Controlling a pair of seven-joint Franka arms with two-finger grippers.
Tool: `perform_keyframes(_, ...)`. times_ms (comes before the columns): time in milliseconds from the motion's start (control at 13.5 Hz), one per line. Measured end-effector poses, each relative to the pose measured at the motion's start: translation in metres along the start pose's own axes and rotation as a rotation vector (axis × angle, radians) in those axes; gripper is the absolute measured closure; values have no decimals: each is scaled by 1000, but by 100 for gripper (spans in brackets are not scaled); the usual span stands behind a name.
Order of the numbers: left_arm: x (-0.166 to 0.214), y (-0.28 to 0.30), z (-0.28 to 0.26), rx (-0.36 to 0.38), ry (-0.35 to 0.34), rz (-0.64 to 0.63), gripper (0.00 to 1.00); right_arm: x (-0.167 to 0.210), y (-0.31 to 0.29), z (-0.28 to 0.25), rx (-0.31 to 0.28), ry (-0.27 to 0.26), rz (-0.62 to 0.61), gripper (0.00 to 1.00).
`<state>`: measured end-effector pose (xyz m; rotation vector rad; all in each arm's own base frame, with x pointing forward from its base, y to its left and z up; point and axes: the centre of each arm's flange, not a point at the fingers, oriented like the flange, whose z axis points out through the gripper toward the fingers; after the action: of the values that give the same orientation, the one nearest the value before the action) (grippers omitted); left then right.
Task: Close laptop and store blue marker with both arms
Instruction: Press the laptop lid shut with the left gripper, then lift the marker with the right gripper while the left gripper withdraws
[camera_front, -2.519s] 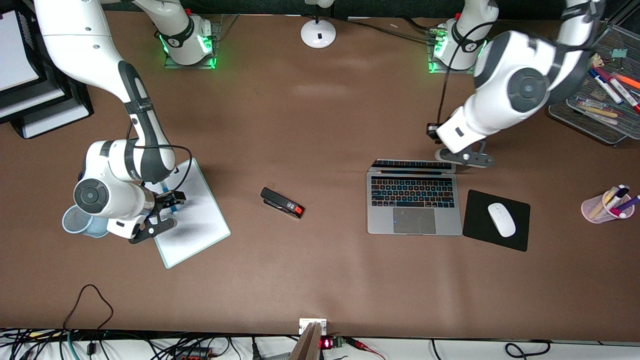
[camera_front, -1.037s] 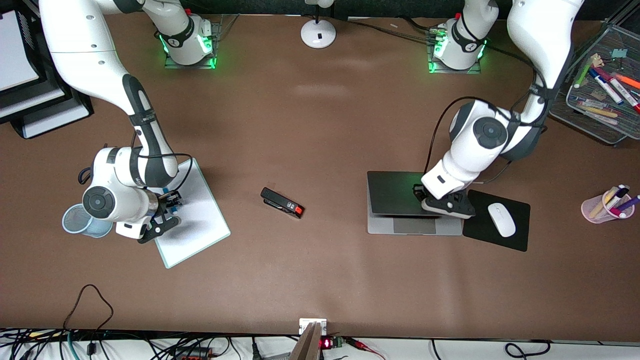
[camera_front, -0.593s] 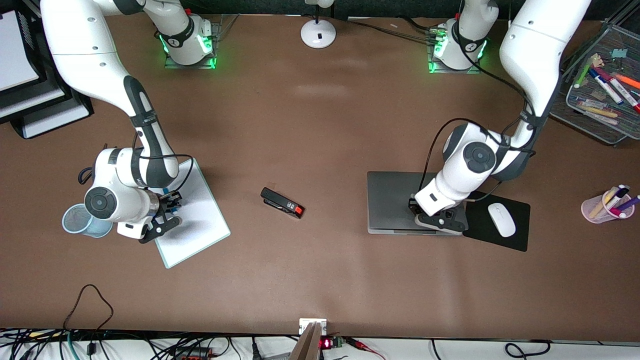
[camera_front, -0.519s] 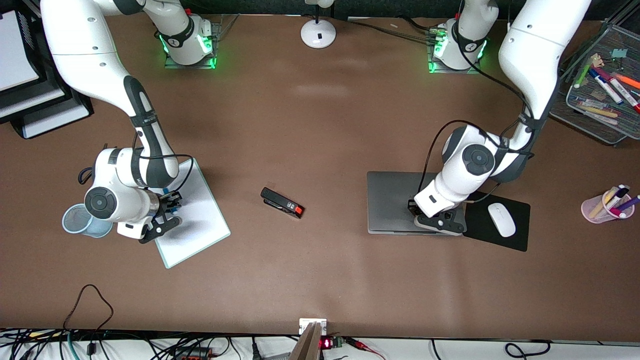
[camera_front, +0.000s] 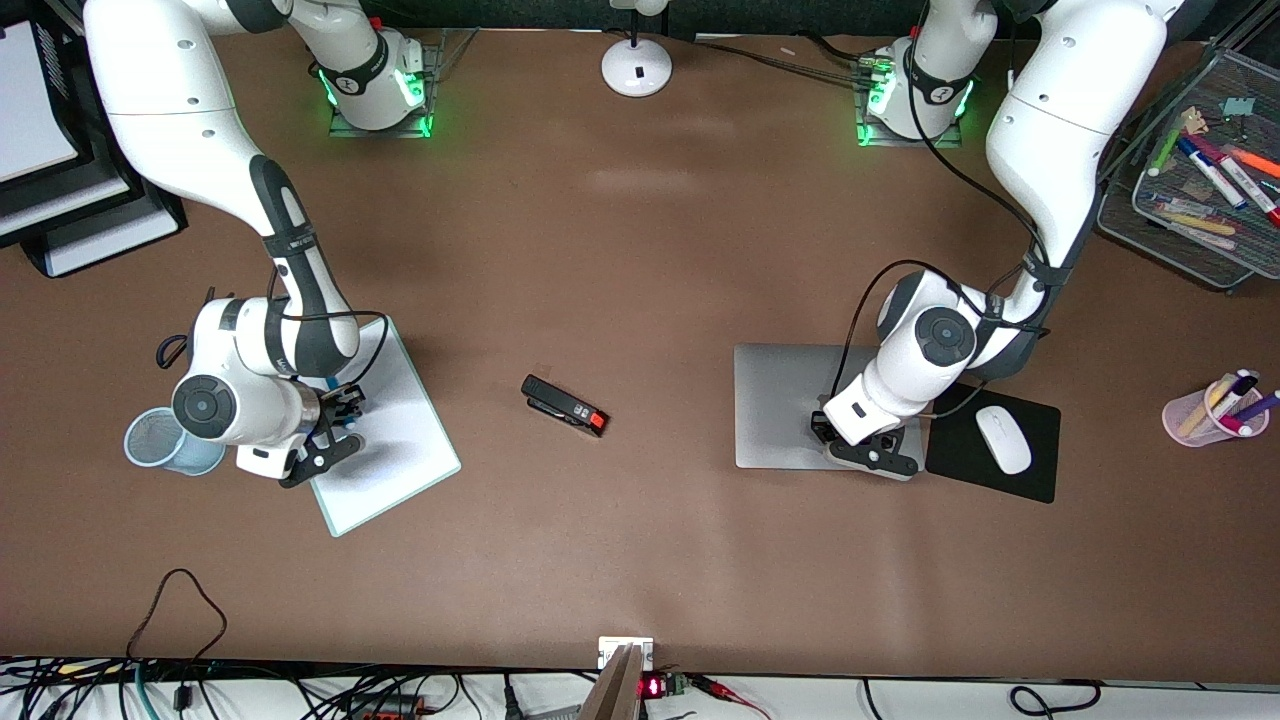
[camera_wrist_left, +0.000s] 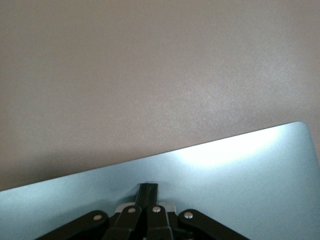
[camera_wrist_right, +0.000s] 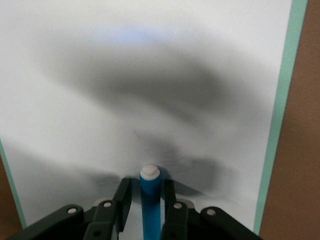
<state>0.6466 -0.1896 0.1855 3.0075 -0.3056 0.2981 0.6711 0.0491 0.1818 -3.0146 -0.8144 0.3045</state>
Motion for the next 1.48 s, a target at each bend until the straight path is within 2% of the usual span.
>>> perform_keyframes(148,0,0,0,0,0,0,99,1,1,-2,-2,5,1,71)
perform_keyframes(444,10,-7,-10,15,2,-6,99,2,2,-4,-4,10,2,70)
perform_keyframes(593,17,-7,-33,42,-48,-3,99,2,2,-4,-4,10,2,71)
perform_keyframes(963,21,5,-139,138,-181,15,97,2,2,-5,-4,11,2,76)
perform_keyframes(1111,15,9,-180,176,-234,21,85,2,2,-5,-4,11,2,77)
perform_keyframes(1185,13,9,-201,194,-262,30,85,2,2,-5,-4,11,2,78)
perform_keyframes(1259,11,9,-220,207,-287,34,79,2,2,-5,-4,11,2,78)
perform_keyframes(1481,13,10,-269,197,-341,40,50,2,2,-5,-4,11,1,82)
